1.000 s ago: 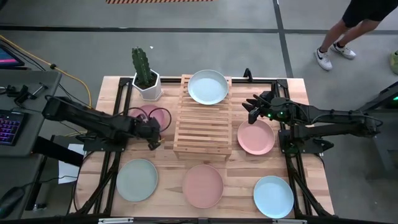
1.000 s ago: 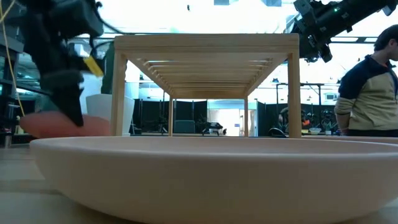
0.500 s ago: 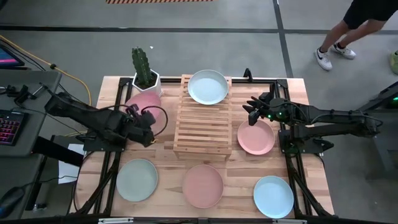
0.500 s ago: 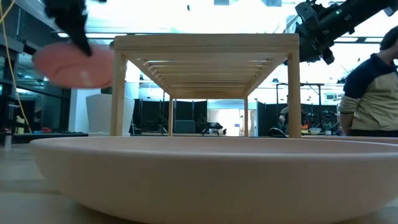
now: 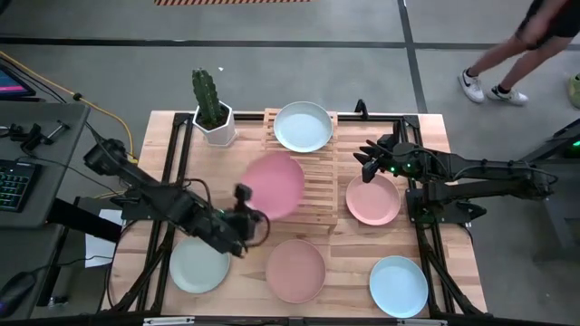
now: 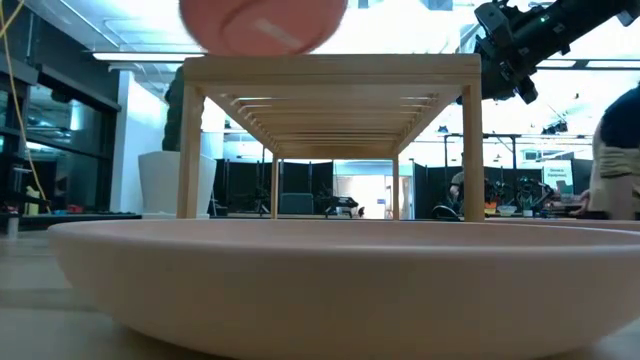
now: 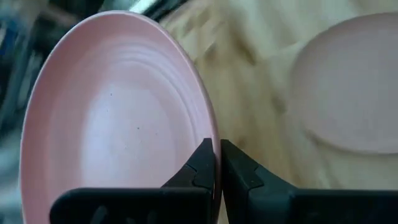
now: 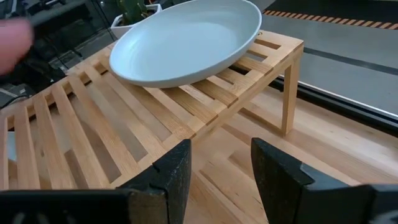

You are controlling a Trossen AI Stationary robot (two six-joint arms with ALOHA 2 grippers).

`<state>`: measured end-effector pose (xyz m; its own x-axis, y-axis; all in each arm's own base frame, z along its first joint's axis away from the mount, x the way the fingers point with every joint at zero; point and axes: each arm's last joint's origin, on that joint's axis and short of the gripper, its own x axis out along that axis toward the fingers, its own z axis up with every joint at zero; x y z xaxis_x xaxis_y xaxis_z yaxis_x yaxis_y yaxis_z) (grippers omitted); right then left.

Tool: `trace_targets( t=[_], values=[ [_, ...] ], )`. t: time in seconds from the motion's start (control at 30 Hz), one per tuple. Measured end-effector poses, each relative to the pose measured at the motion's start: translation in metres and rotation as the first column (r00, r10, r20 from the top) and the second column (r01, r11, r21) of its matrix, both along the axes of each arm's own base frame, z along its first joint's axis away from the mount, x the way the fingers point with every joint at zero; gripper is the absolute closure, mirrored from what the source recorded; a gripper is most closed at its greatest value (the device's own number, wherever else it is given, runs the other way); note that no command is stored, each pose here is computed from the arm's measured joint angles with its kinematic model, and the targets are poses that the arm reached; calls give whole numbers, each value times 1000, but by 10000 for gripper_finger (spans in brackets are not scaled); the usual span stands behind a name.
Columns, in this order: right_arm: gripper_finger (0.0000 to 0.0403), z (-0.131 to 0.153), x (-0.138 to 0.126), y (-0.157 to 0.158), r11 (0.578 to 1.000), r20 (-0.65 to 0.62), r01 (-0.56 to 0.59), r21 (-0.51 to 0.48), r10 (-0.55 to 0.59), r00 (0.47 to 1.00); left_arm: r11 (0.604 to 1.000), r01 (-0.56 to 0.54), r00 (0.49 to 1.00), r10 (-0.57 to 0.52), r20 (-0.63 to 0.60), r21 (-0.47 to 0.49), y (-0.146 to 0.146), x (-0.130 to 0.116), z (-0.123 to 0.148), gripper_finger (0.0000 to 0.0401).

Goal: Place and stack plates onto a shelf
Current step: Put the pink plate on the shelf

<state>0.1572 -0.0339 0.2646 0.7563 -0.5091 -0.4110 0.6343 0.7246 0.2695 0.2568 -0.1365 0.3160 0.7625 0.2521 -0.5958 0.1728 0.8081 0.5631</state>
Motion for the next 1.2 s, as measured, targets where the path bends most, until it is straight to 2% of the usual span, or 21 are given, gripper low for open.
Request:
trace_targets(
  t=[0.1,0.2,0.33,0.6,0.7,0.87,1.2],
  values=[
    [253,0,0,0,1000,0,0,0,0,1000,993,113,993,-113,-13,24,-8,14,-8,401],
    [253,0,0,0,1000,0,0,0,0,1000,987,143,989,-141,-33,69,-7,26,-16,401],
    [253,0,0,0,1000,0,0,0,0,1000,987,123,991,-117,-68,101,5,40,-26,401],
    [253,0,0,0,1000,0,0,0,0,1000,997,66,992,-60,-115,46,39,60,-36,401],
    [253,0,0,0,1000,0,0,0,0,1000,997,75,990,-75,-117,-2,48,64,-35,401],
    [253,0,0,0,1000,-2,-2,-3,2,1000,995,92,990,-95,-103,-35,50,66,-34,390],
    [253,0,0,0,1000,-2,-2,-3,2,1000,997,71,993,-72,-94,-15,51,66,-34,346]
  ],
)
